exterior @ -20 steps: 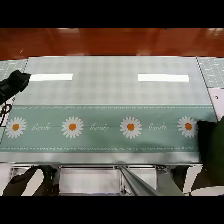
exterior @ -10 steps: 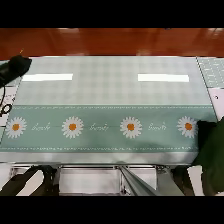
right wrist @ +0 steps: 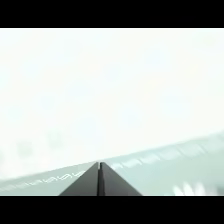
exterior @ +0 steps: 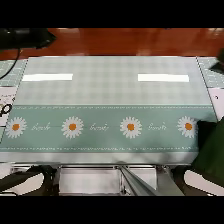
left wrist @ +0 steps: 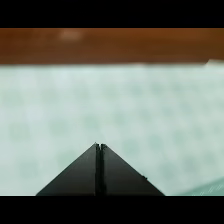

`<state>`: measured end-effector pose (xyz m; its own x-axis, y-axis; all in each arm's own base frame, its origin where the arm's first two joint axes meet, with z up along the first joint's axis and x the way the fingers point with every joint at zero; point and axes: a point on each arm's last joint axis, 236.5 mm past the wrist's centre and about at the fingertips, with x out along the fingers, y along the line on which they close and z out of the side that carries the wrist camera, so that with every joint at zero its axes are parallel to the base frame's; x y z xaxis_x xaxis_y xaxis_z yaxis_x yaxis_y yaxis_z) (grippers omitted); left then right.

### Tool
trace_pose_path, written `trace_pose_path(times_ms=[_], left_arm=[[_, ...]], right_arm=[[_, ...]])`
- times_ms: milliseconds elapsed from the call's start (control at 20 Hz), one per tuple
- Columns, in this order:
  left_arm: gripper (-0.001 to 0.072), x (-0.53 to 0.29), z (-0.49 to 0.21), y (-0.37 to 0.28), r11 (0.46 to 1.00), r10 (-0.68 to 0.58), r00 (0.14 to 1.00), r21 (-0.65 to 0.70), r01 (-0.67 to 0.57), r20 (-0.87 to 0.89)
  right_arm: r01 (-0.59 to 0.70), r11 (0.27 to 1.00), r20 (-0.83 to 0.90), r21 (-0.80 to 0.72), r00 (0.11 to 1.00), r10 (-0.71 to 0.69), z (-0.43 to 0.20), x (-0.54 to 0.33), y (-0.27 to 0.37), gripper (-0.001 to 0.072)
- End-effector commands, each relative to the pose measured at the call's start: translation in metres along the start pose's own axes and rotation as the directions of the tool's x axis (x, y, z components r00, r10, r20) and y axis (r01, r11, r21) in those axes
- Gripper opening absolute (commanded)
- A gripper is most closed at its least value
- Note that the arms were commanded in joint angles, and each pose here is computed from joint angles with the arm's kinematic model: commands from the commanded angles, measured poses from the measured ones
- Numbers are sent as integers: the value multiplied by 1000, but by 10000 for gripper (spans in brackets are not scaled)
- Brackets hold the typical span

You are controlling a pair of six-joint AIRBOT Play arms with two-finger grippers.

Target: Fold the shirts.

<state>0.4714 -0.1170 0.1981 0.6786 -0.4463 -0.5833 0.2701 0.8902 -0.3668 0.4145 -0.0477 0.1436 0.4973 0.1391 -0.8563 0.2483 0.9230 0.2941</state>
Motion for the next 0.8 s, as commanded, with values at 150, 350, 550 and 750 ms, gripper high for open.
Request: trace_pose_path(times_ms=[150,350,550,750], left_arm=[[17,43,-153,15,970,242,865,114,-213,-439],[17,58,-166,41,951,260,870,-47,-306,-418],[17,56,-164,49,945,268,868,-62,-321,-417],[17,56,-166,49,945,267,866,-62,-322,-422]], right_arm=[[187,903,-174,-388,947,-271,-66,129,52,26],[164,910,-235,-381,935,-267,-85,143,48,26],[188,900,-227,-393,929,-293,-83,142,42,26],[189,899,-234,-394,926,-297,-85,141,41,27]])
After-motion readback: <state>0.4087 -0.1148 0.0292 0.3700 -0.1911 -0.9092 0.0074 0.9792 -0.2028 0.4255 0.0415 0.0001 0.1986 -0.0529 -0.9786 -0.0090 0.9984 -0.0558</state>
